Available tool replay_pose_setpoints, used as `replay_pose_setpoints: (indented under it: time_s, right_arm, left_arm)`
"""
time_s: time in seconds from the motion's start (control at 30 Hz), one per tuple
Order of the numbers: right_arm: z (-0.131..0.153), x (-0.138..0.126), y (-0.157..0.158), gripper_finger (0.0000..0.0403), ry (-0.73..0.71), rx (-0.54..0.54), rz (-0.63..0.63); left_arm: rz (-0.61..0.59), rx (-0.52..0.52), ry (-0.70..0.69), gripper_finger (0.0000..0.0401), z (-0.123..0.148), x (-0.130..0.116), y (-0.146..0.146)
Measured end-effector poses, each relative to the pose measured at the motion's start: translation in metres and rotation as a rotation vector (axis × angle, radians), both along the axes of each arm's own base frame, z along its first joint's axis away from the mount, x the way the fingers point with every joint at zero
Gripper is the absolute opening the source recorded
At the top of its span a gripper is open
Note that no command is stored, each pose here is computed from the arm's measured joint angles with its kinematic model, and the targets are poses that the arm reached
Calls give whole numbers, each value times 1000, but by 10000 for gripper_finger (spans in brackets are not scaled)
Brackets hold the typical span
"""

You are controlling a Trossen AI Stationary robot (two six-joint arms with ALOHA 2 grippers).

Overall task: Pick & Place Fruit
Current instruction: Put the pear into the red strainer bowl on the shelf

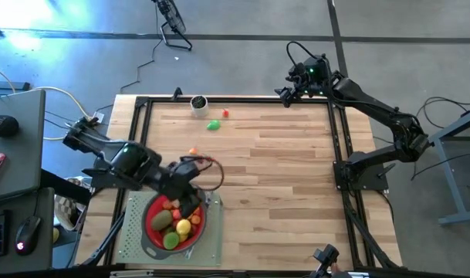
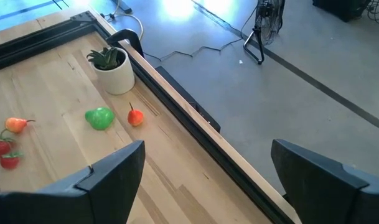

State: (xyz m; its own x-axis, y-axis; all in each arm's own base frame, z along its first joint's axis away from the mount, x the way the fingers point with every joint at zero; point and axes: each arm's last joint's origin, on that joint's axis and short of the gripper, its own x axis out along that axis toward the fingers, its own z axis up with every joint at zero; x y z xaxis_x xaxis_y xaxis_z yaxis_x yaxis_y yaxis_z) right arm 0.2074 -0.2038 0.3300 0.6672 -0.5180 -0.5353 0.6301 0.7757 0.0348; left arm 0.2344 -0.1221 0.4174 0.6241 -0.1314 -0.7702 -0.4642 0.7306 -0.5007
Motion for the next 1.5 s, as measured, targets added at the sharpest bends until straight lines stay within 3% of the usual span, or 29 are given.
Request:
replay_pose_setpoints:
  time_s: [0.37, 0.67, 0.87, 1.13, 1.5]
  right_arm:
    - [0, 0, 0, 341, 9, -12, 10]
    - [0, 0, 0, 341, 13, -17, 14]
    - [0, 0, 0, 341, 12, -16, 13]
    - [0, 0, 0, 341, 11, -16, 12]
    - [0, 0, 0, 341, 12, -24, 16]
  left_arm:
    - [45, 87, -95, 154, 6, 30, 60]
    - [239, 128, 51, 154, -3, 27, 120]
    - [417, 214, 180, 154, -9, 14, 156]
    - [586, 294, 260, 154, -11, 2, 185]
    - [611, 333, 253, 154, -11, 4, 202]
